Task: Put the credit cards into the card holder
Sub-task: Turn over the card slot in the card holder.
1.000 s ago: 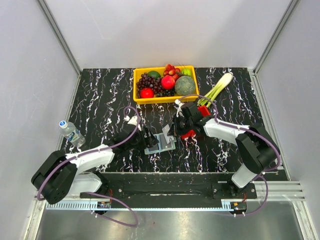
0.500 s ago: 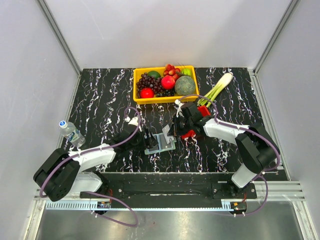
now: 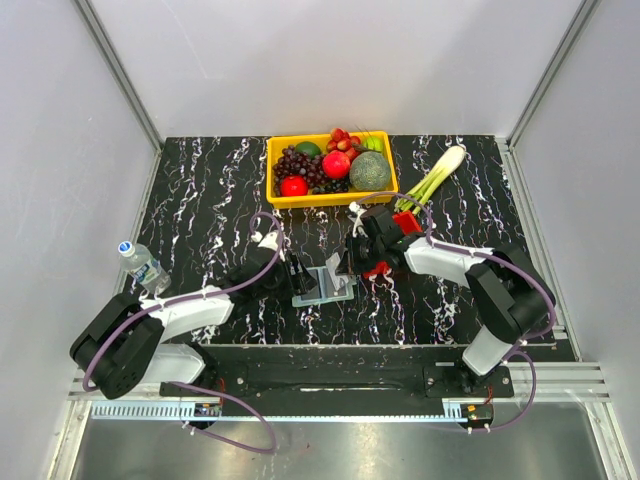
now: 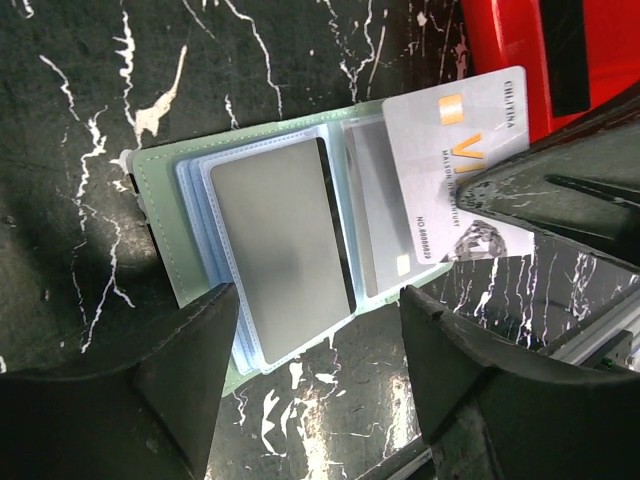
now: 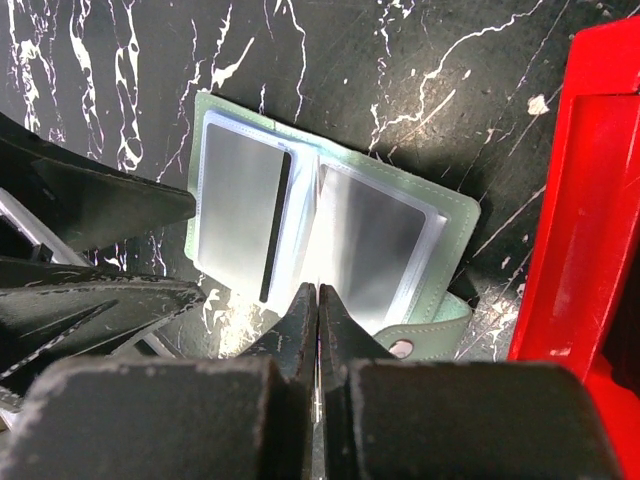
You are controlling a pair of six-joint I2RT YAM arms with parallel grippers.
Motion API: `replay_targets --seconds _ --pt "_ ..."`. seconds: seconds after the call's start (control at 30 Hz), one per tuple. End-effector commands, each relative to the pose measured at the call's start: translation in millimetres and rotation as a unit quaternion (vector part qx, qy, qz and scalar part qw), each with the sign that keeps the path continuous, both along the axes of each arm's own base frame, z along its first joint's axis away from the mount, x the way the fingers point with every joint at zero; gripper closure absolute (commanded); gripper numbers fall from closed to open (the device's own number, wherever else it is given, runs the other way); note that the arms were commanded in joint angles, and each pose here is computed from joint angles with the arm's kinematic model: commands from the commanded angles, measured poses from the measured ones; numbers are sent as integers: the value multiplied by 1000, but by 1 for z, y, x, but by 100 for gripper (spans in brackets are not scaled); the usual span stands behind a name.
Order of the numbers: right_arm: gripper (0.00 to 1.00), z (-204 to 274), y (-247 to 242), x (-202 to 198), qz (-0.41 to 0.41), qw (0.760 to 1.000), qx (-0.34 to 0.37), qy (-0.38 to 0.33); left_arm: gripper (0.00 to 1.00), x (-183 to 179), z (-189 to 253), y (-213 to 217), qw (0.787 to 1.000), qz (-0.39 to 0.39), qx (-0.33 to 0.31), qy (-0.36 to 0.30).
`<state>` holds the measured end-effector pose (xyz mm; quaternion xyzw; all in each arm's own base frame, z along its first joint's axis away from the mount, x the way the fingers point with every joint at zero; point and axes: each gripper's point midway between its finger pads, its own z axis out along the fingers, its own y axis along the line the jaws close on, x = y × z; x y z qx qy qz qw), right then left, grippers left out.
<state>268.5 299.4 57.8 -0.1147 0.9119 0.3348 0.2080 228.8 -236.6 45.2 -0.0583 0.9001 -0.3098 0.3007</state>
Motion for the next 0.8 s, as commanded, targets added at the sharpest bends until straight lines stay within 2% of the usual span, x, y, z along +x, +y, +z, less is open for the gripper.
replay_targets --seconds 0.0,0.3,0.77 --pt "98 -2 3 2 4 1000 -2 -13 32 17 40 -20 997 -11 -55 -53" --pt "98 1 1 5 -3 1000 -3 -24 37 18 53 -31 994 -26 -85 -66" --pt "98 -7 -10 8 -35 999 -32 -22 39 19 66 -71 985 -76 -140 -71"
